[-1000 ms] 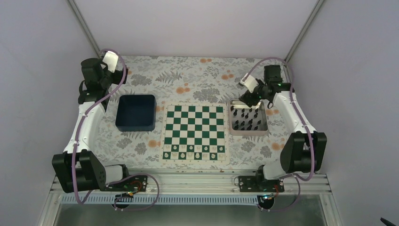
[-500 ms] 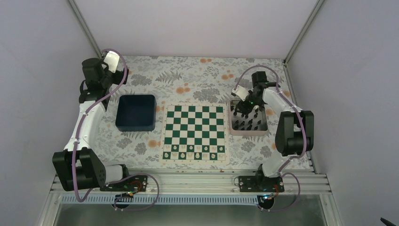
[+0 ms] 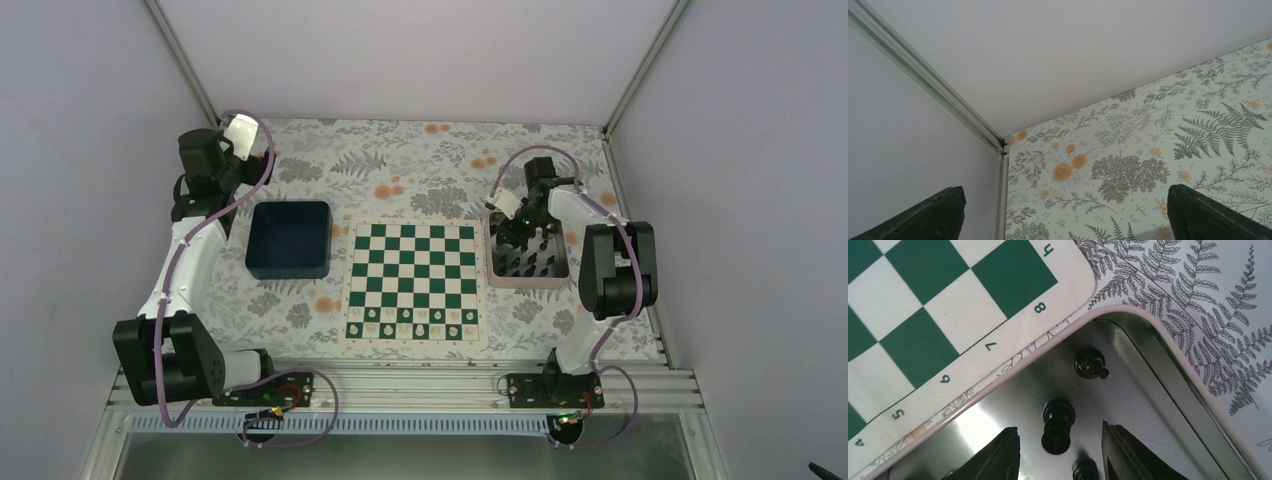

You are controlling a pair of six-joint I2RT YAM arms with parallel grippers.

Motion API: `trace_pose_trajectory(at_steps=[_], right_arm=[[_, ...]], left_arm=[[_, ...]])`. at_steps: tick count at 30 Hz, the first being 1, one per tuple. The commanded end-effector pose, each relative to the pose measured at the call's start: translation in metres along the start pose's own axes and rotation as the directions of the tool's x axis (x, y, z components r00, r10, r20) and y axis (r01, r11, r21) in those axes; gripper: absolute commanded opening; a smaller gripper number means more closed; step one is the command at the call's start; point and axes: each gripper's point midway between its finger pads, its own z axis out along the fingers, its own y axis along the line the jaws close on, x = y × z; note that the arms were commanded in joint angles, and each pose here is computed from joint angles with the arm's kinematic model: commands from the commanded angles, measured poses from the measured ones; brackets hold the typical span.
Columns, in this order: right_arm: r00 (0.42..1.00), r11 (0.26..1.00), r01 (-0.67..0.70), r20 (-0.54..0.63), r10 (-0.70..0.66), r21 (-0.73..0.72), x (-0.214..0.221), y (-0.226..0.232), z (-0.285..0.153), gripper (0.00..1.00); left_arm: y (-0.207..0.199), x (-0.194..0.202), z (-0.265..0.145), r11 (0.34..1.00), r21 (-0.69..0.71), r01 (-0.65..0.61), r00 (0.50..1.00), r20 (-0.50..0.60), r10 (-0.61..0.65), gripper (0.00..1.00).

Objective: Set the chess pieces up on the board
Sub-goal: Pick up the chess piece from the storage box, then place the chess piece on the chessboard.

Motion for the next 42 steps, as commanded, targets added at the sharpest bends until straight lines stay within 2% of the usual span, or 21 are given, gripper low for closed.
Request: trace_pose_trajectory(at_steps=[1,7,13,19,25,28,32,42], right_arm=[[1.000,1.000,-0.014,-0.020,0.015,0.004,0.002,-0.001,0.013,0.41],[1.000,1.000,-0.020,-0.013,0.021,0.021,-0.001,-0.007,0.018,0.36],[0.999,0.999,-0.030,-0.012,0.030,0.029,-0.003,-0.009,0.015,0.18],[1.000,0.999,-0.025,-0.004,0.025,0.029,-0.004,-0.004,0.001,0.06],[1.000,0.997,-0.004,0.015,0.003,0.077,-0.018,0.001,-0.042,0.04],[0.998,0.992,0.030,0.056,-0.037,0.119,-0.041,0.006,-0.073,0.05],[0.990,0.990,0.098,0.094,-0.108,0.106,-0.086,0.025,-0.091,0.06],[0.950,0.960,0.280,0.139,-0.280,0.020,-0.197,0.078,-0.047,0.05]], left_arm=[[0.002,0.001,0.002,1.000,-0.009,-0.019,1.000,0.000,0.019,1.00],[0.005,0.002,0.002,1.000,-0.026,-0.016,1.000,-0.004,0.016,1.00],[0.005,0.005,0.000,0.999,-0.029,-0.025,1.000,-0.010,0.025,1.00],[0.005,0.005,-0.002,0.999,-0.033,-0.032,0.999,-0.008,0.032,1.00],[0.003,0.004,-0.004,0.999,-0.026,-0.029,1.000,0.000,0.029,1.00],[0.005,0.004,-0.004,0.999,-0.039,-0.027,1.000,0.003,0.028,1.00],[0.004,0.006,0.000,0.999,-0.031,-0.016,1.000,0.000,0.016,1.00],[0.004,0.007,-0.003,0.999,-0.041,-0.018,1.000,0.008,0.018,1.00]])
